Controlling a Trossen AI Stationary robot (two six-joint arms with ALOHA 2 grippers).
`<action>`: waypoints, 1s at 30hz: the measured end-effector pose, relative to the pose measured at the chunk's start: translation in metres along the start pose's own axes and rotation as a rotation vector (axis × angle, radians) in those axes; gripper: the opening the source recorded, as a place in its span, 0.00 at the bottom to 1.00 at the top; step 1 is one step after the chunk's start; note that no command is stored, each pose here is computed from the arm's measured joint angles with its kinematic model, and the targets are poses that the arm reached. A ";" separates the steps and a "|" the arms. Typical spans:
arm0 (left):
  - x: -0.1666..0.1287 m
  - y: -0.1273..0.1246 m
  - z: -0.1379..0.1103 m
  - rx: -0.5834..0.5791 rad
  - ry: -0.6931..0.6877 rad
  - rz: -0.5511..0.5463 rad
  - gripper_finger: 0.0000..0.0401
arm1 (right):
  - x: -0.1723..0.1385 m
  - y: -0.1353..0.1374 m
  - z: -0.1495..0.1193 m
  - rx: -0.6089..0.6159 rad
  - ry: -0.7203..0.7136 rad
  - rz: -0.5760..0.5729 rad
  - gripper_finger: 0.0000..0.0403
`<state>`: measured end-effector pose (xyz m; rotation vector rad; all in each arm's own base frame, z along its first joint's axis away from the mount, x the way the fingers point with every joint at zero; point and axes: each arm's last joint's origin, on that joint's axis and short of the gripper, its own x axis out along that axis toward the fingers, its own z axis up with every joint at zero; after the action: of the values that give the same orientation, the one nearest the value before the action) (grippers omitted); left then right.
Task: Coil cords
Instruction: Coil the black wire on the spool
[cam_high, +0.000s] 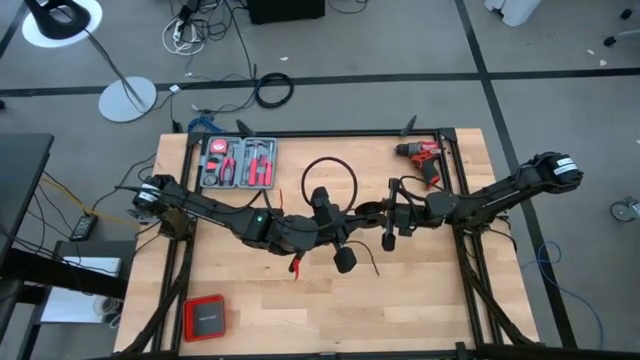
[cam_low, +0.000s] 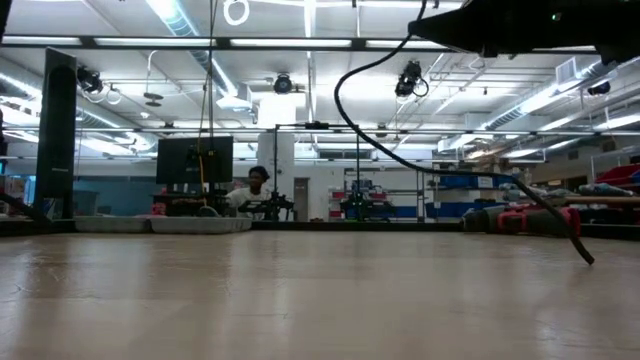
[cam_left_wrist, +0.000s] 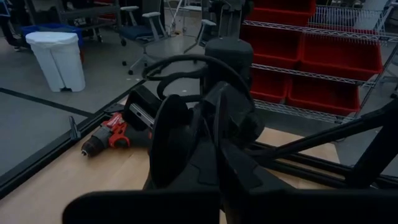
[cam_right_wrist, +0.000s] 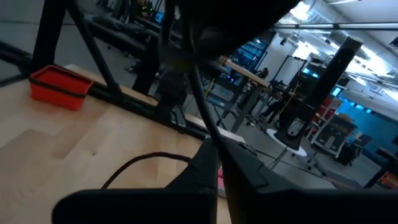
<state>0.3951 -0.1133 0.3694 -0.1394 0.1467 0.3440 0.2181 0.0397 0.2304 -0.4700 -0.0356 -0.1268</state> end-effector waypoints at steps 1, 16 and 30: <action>0.000 0.000 0.000 0.002 0.003 0.001 0.00 | 0.000 0.000 0.000 0.006 -0.001 -0.001 0.02; -0.002 0.003 -0.013 0.035 0.095 0.073 0.00 | -0.036 0.006 0.006 -0.044 0.178 0.098 0.00; -0.007 0.006 -0.022 0.285 0.264 -0.098 0.00 | -0.060 0.003 0.016 -0.043 0.151 0.159 0.00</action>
<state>0.3836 -0.1133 0.3478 0.0910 0.4465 0.2027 0.1591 0.0566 0.2398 -0.5031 0.1522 -0.0067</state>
